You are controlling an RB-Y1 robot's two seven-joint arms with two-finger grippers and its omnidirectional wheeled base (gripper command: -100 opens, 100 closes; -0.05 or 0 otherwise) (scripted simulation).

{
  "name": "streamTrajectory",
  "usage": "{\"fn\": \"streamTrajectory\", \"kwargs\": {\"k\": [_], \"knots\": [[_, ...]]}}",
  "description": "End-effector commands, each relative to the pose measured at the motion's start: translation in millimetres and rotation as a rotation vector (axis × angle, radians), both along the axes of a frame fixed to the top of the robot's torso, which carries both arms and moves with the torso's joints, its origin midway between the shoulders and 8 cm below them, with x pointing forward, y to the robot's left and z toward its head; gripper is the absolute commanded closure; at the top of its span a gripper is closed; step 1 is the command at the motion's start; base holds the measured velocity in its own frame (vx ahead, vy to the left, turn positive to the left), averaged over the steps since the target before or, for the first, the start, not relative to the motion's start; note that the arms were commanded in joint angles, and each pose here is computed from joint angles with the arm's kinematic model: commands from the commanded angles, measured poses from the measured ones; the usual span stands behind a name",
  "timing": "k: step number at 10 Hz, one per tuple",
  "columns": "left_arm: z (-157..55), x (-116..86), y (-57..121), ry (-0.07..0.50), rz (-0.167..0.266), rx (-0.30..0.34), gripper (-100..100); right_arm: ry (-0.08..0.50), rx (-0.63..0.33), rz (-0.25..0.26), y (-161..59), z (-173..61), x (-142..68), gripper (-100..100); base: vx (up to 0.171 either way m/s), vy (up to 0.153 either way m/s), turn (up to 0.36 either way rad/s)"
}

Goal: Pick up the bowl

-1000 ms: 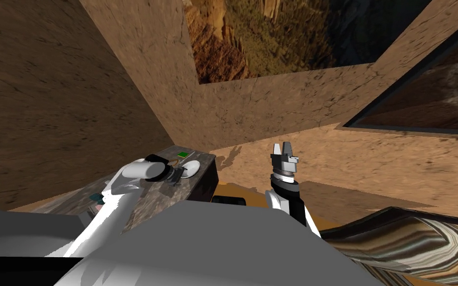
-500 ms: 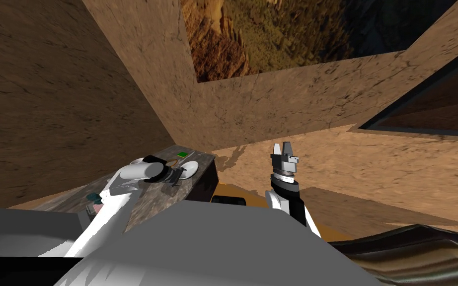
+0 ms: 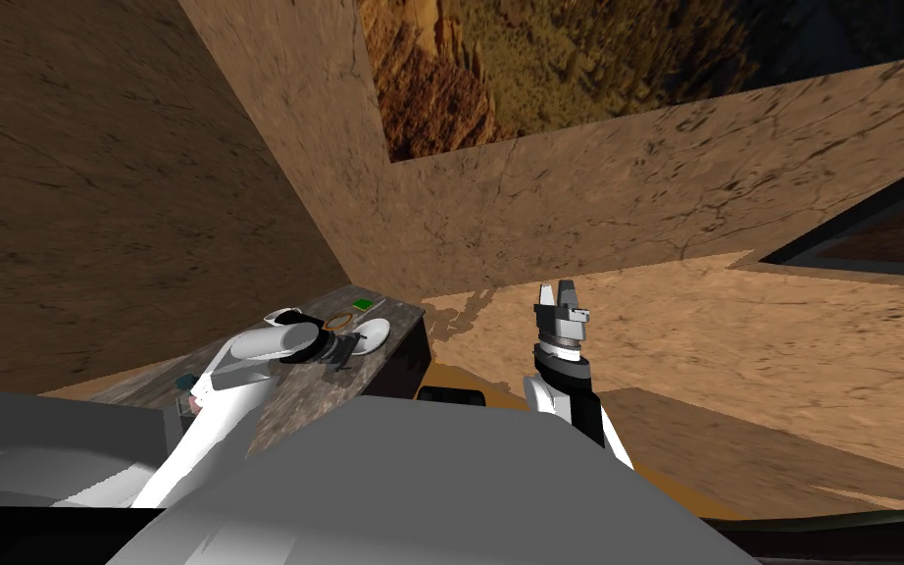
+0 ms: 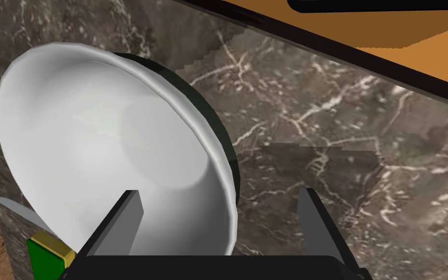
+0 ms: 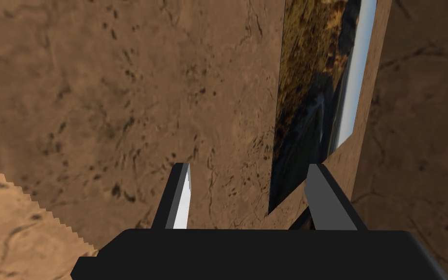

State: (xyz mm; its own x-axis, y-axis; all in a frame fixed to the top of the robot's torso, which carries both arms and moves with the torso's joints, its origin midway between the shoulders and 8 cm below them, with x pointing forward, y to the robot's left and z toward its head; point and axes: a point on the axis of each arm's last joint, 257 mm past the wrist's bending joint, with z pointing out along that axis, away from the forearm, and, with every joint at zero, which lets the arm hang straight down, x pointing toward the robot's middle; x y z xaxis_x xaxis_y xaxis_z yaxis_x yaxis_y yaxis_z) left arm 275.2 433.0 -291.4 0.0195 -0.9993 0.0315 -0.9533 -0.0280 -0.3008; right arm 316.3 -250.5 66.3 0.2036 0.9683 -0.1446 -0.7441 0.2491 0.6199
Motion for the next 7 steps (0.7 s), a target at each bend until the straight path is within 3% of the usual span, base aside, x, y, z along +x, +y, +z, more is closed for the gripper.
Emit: {"fn": "streamTrajectory", "kwargs": {"k": [1,2,6,7], "knots": [[0.0,0.0,0.0,0.0,0.0,0.0,-100,0.0,0.0,0.0,0.0,0.0,0.0,0,0.022,-0.028,0.027],[-0.3,-0.1,0.4,0.0,-0.004,0.001,100,0.0,0.0,0.0,0.0,0.0,0.0,0,0.004,-0.005,-0.004],[-0.6,-0.6,0.3,0.002,-0.003,0.0,100,0.0,0.0,0.0,0.0,0.0,0.0,0,0.0,-0.001,0.003],[-0.7,-0.7,0.2,0.002,-0.003,0.0,0,0.0,0.0,0.0,0.0,0.0,0.0,0,0.0,0.0,0.0]]}}
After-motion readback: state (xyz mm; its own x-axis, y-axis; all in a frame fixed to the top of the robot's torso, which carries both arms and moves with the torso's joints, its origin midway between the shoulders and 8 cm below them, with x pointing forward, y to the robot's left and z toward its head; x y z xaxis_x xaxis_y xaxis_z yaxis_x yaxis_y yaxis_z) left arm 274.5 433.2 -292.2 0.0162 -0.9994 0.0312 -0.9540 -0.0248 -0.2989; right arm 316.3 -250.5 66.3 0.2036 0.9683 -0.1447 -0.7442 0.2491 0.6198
